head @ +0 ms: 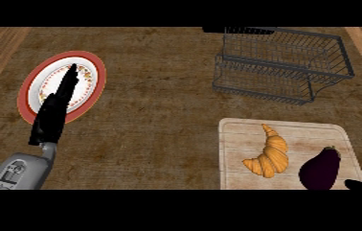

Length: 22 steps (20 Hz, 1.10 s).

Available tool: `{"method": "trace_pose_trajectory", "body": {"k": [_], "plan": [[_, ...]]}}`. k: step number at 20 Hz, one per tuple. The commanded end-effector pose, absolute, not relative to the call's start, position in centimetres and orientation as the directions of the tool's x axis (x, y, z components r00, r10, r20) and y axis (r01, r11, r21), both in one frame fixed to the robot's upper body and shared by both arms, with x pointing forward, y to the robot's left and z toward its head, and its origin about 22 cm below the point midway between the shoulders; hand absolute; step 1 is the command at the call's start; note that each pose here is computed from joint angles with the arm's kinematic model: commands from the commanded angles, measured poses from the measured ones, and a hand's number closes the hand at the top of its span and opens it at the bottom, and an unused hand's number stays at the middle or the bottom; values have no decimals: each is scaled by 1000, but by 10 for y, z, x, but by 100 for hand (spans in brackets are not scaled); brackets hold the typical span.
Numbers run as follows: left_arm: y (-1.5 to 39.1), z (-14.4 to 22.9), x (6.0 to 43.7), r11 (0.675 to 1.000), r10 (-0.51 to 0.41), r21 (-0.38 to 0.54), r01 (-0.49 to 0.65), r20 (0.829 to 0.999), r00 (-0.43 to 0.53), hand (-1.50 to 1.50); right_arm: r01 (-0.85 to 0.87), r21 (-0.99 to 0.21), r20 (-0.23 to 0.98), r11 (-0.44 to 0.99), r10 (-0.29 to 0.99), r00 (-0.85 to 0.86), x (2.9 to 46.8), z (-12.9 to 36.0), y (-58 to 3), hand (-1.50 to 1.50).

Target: Pick the eggplant from the cutting board and place it in the tiered basket

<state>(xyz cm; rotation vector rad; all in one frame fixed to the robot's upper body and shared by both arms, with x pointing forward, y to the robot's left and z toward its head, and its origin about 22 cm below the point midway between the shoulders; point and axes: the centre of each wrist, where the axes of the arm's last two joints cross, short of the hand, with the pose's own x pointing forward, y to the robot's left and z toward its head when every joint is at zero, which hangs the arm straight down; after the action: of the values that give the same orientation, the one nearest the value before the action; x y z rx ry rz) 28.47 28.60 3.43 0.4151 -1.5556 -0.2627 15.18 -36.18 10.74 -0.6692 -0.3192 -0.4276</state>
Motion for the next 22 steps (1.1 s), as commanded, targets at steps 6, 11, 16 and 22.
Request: {"method": "trace_pose_trajectory", "body": {"k": [6, 11, 16, 22], "plan": [[273, 28, 294, 908, -408, 407, -102, 913, 13, 0, 483, -562, 276, 672, -398, 875, 168, 116, -354, -150], [274, 46, 296, 908, -412, 411, -78, 911, 0, 0, 497, -538, 248, 681, -435, 866, 177, 121, -351, -150], [273, 31, 289, 905, -418, 417, -84, 908, 10, 0, 510, -519, 230, 686, -463, 856, 183, 119, -347, -150], [288, 18, 279, 911, -405, 404, -80, 914, 9, 0, 510, -517, 228, 688, -463, 857, 188, 90, -340, -150]]}}
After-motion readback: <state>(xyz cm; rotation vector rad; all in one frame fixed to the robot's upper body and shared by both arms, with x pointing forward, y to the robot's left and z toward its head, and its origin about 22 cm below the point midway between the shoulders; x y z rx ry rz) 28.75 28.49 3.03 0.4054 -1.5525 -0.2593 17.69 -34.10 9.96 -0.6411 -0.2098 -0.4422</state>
